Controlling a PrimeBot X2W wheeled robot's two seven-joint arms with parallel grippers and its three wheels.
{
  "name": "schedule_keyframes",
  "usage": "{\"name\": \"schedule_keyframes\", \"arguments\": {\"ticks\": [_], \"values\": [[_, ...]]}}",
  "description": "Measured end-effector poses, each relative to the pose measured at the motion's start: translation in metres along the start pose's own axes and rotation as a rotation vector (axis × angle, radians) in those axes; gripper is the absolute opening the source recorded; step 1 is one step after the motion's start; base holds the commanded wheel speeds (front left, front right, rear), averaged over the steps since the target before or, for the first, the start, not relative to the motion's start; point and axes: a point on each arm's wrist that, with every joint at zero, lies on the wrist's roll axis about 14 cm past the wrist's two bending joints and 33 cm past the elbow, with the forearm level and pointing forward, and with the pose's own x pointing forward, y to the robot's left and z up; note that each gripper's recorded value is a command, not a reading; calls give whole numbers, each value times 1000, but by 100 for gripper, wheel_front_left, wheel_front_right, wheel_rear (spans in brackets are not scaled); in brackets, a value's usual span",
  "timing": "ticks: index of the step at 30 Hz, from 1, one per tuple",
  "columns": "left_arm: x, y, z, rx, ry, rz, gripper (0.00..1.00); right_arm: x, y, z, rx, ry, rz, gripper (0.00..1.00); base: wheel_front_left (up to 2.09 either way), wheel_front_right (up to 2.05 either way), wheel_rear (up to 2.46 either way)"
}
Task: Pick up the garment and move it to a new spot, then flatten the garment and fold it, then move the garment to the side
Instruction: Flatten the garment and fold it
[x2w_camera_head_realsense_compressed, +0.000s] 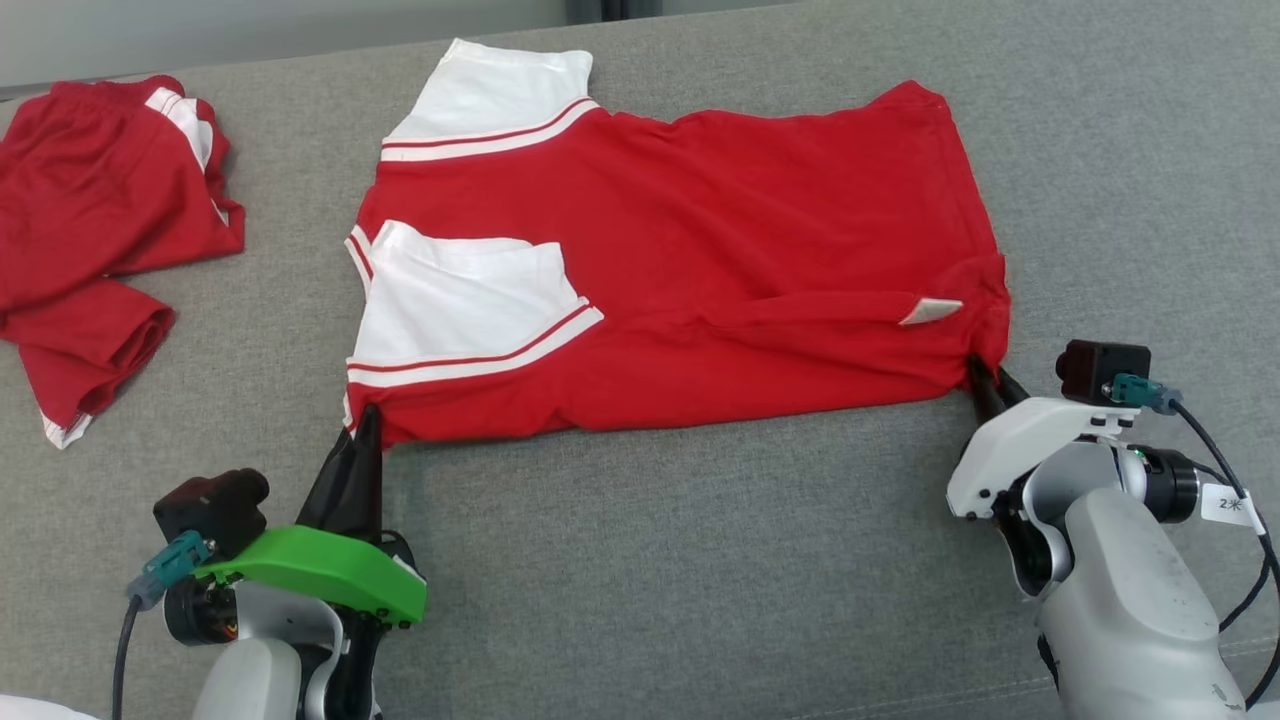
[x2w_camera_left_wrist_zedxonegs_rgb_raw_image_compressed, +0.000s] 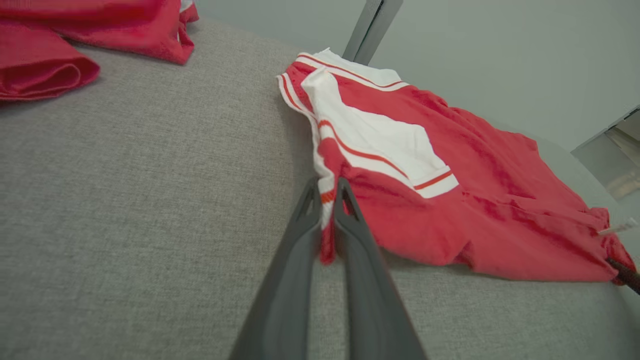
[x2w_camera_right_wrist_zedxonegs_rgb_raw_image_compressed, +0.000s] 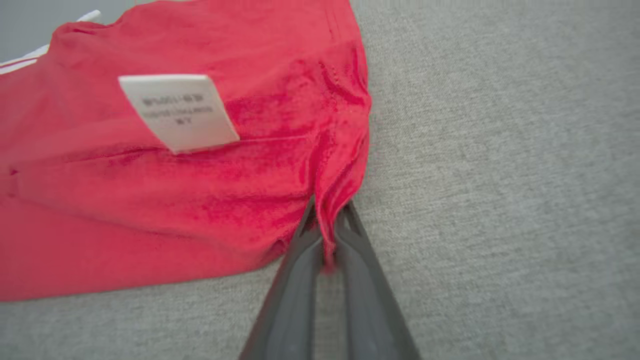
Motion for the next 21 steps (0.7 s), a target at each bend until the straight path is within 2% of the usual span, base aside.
{"name": "schedule_keyframes", "arguments": {"ticks": [9,12,21], "values": [[-14,-21,35,49,-89,-61,0,-15,-10,57,-19,-166,-16,0,0,0,0],[-26,-25,37,53,-100,-60,0,-31,-20,52,-29,-147,-34,0,0,0,0],[-73,-18,-24,-20,101,9,0,-78,-40,2,8,-15,-90,0,0,0,0]]}}
